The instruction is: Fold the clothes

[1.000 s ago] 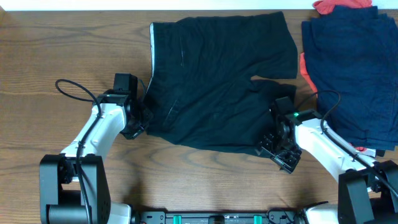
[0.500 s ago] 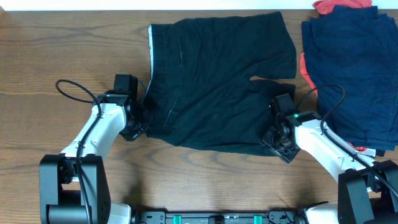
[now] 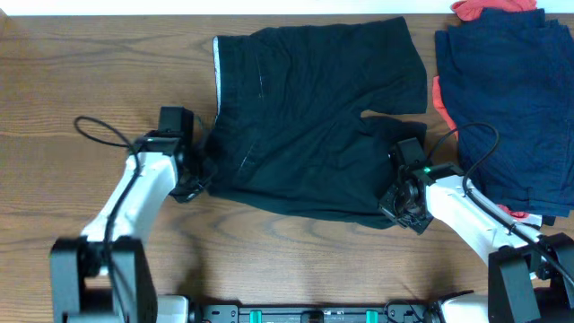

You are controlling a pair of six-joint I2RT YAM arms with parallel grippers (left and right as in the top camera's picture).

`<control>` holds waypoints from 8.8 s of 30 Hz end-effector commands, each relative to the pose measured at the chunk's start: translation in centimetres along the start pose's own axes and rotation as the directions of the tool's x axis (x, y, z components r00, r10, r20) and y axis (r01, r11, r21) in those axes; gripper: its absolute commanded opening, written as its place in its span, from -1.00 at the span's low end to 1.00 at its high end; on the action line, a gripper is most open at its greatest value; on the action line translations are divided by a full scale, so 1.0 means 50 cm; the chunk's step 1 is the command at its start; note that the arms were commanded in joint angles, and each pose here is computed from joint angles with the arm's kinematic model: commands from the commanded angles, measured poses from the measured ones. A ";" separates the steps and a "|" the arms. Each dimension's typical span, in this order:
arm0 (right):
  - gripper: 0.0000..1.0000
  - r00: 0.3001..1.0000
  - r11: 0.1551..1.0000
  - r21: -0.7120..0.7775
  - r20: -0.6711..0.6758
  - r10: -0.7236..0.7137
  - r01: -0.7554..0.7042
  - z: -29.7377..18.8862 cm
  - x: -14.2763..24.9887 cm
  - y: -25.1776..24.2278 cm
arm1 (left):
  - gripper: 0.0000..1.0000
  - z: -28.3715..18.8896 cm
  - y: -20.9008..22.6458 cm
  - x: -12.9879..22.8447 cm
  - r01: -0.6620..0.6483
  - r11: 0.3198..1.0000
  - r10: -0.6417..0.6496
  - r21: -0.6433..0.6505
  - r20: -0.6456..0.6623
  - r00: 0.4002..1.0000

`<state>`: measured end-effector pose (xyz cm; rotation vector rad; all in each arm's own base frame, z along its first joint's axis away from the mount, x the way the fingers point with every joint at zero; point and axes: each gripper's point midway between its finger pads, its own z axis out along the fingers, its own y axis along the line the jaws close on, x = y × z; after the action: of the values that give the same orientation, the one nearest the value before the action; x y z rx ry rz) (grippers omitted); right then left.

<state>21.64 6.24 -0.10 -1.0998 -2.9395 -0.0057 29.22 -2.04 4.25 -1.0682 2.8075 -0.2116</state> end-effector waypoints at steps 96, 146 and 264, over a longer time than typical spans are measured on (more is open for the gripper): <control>0.99 0.402 0.578 -0.017 0.735 -0.546 0.816 -0.263 -0.478 0.527 | 0.96 -0.061 -0.051 -0.211 -0.114 0.988 0.063 0.102 0.406 0.912; -0.77 0.681 0.687 -0.151 -0.099 -0.726 0.711 0.034 -0.177 0.326 | 0.96 -0.084 0.009 -0.140 -0.243 0.970 0.243 -0.026 0.204 0.948; -0.36 0.518 0.488 -0.178 0.351 -0.780 0.855 -0.029 -0.224 0.401 | 0.58 0.154 0.004 -0.126 -0.276 0.951 0.284 0.139 -0.037 0.958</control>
<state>43.59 13.94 1.97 0.5265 -3.4193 -0.4147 36.94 3.06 0.43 -0.6200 2.8015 -0.2960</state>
